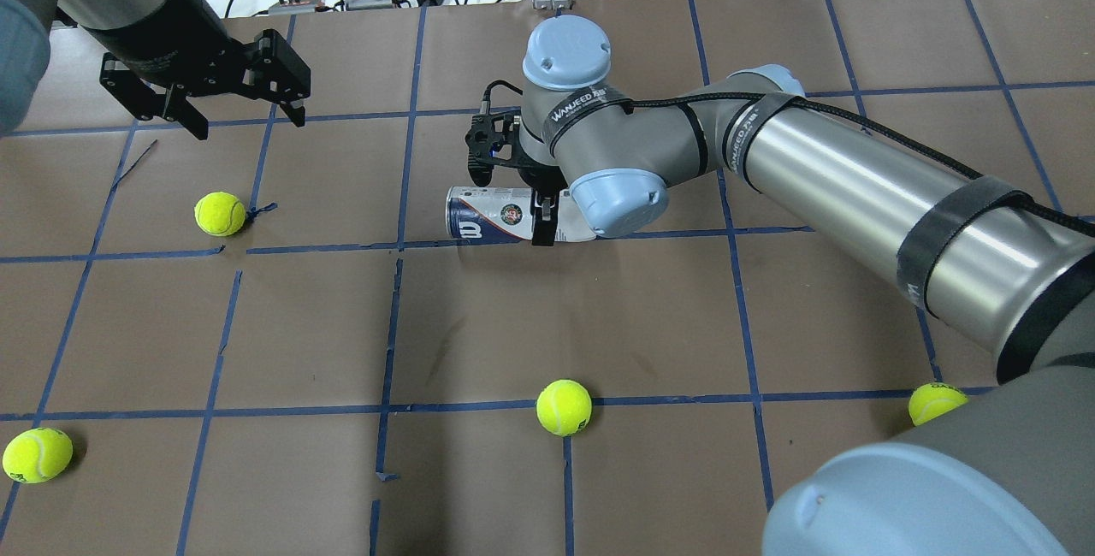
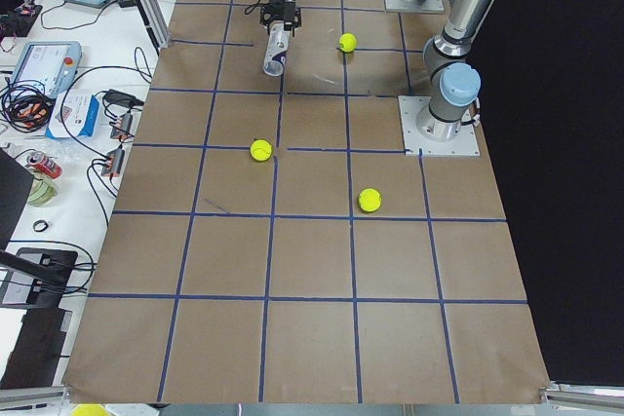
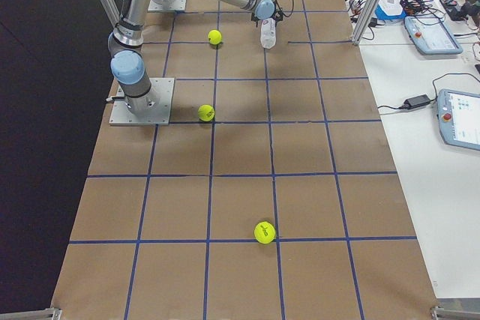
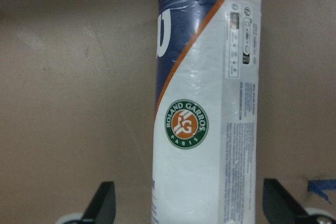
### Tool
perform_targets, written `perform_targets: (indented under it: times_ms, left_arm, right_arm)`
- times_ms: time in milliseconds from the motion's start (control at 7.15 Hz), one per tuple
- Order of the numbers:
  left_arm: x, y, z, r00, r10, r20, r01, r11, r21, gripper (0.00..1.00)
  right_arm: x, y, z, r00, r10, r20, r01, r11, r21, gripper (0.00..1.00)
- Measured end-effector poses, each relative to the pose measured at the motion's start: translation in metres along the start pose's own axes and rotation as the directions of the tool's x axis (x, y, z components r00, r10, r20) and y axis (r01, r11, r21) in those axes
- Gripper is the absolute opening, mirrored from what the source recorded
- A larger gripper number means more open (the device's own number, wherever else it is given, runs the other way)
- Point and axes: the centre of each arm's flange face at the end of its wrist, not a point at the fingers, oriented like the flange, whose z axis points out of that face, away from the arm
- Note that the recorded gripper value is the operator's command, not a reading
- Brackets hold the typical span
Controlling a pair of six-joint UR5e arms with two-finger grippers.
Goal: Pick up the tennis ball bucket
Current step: 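Open the right gripper and lift it off the can while the left arm approaches, then grasp the open end of the lying can with the left gripper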
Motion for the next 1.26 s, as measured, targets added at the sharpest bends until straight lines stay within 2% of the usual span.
perform_targets:
  times_ms: [280,420,699,839,1119,1259]
  left_arm:
    - [-0.001,-0.001,0.006,1.000,-0.001,0.002,0.001,1.000,-0.016,1.00]
    - [-0.001,-0.010,0.025,1.000,0.003,0.001,-0.002,0.999,-0.050,1.00]
    - [0.002,-0.052,0.101,1.000,0.014,-0.005,-0.014,0.987,-0.160,1.00]
    - [0.007,-0.068,0.135,0.999,0.021,-0.043,-0.029,0.980,-0.197,1.00]
    - [0.019,-0.090,0.192,0.977,0.083,-0.198,-0.130,0.963,-0.238,1.00]
    - [0.024,-0.098,0.212,0.953,0.084,-0.293,-0.157,0.959,-0.236,1.00]
  right_arm:
    - [0.001,0.000,-0.023,1.000,-0.003,-0.030,0.003,1.000,0.016,1.00]
    - [0.000,0.005,-0.043,0.999,0.003,-0.045,-0.002,1.000,0.023,1.00]
    - [0.013,0.047,-0.078,0.996,0.078,-0.037,-0.077,0.997,0.022,1.00]
    - [0.022,0.080,-0.111,0.989,0.138,-0.047,-0.136,0.990,0.025,1.00]
    - [0.027,0.153,-0.180,0.959,0.281,-0.037,-0.281,0.960,0.019,1.00]
    - [0.023,0.173,-0.199,0.945,0.325,-0.026,-0.325,0.946,0.017,1.00]
